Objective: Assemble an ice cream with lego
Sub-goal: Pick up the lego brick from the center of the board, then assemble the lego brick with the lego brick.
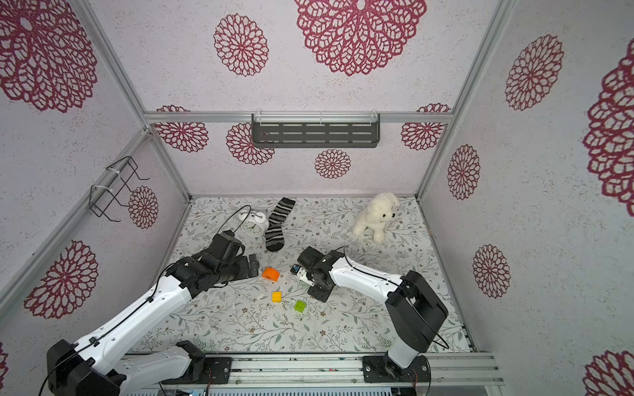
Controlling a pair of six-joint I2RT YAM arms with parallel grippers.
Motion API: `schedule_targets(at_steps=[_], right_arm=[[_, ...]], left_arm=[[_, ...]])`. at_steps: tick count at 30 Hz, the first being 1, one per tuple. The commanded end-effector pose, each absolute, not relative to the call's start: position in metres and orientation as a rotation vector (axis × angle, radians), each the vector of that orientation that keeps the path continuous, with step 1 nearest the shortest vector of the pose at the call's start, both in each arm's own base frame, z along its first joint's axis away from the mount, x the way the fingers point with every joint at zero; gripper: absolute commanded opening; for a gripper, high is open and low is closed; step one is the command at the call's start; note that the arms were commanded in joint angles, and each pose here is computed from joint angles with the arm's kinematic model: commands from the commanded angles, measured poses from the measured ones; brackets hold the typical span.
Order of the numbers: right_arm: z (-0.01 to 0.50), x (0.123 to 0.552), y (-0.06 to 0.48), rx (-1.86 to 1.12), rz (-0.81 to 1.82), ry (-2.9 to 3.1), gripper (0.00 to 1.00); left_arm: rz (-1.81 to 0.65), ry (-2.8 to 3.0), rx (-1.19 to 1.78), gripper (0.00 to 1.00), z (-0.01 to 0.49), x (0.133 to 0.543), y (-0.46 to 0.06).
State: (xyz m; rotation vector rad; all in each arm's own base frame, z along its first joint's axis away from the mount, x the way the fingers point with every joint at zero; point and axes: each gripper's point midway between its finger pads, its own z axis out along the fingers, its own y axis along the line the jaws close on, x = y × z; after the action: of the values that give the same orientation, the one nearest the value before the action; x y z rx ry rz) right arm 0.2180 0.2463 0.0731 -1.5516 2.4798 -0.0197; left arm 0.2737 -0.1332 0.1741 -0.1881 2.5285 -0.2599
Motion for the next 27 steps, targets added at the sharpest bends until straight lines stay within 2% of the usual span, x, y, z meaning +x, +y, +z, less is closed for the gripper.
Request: schedule_targets(at_steps=[1,14,27], right_arm=[[0.095,0.209,0.255,-1.435,-0.021,2.516,0.27],[0.085,0.179,0.303,-1.498,0.024,2.510,0.27],[0.071,0.183,0.318,-1.555,0.012,2.493,0.27]], left_arm=[[-0.239,2.544,-0.180,0.98,0.176,0.275,-0.128],[-0.334,2.537,-0.451,0.98,0.165,0.286,-0.076],[-0.379,2.488,-0.534,0.98,0.166,0.290,-0.061]])
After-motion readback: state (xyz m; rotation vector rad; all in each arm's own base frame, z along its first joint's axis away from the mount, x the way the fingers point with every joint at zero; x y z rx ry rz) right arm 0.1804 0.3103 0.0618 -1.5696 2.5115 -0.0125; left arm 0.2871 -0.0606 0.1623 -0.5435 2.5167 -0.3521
